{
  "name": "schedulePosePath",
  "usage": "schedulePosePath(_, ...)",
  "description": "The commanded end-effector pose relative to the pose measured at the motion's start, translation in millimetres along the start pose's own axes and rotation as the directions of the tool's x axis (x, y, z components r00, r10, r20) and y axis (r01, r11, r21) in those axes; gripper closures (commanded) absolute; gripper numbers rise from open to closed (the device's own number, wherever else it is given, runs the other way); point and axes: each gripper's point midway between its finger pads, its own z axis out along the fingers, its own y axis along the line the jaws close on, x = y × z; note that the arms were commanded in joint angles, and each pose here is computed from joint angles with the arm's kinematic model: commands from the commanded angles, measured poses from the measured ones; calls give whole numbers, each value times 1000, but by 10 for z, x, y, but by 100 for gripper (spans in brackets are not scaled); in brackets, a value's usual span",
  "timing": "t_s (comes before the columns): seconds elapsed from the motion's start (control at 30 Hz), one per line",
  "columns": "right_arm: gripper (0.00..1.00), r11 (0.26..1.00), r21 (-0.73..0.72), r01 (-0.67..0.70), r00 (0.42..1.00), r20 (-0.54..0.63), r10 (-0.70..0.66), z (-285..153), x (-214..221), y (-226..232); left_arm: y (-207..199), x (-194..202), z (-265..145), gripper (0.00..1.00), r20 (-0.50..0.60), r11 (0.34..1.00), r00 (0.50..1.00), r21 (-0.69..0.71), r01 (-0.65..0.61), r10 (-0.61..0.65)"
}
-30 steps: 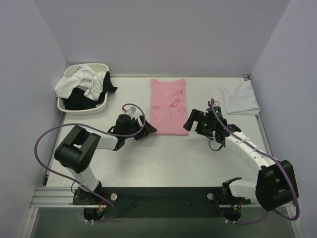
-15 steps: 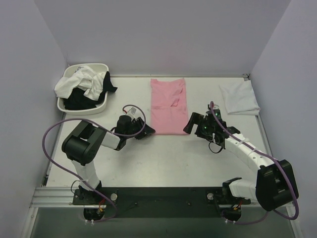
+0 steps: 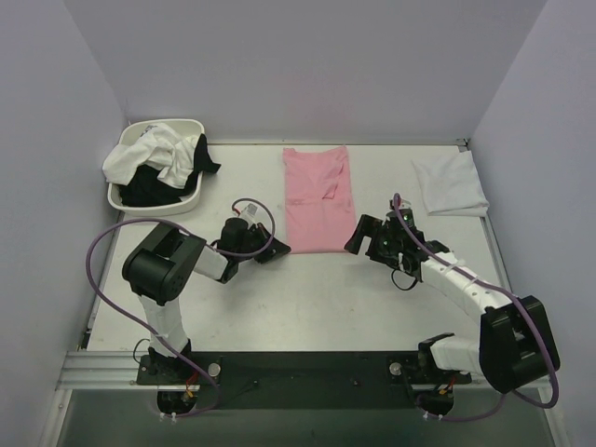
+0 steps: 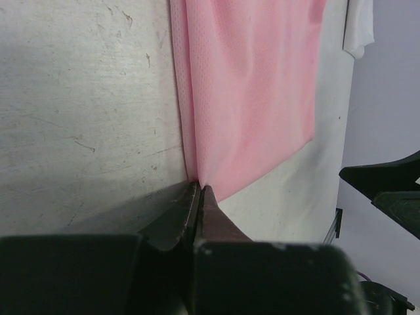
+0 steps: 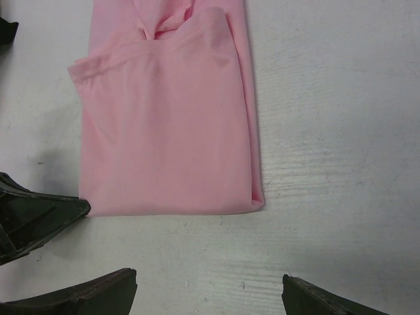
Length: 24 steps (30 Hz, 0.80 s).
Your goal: Fold and stack the t-shirts
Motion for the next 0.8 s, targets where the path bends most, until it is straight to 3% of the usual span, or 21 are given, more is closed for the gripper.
schedulePosePath(0.0,7,999,-8,-38,999,10,38,112,-4,-23,346,197,-130,100,-40,992,999,-122,2,-7)
schedulePosePath(0.17,12,997,3,-79,997,-22,79,297,99,-103,305,212,-197,100,-40,994,999,-112,-4,-1)
schedulePosePath(0.37,35,993,-11,-115,992,-54,114,491,165,-116,343,248,-251,100,-31,993,999,-116,6,-10)
schedulePosePath(0.77,59,990,4,-142,984,-107,141,686,282,-168,411,318,-258,100,-47,992,999,-122,14,-20)
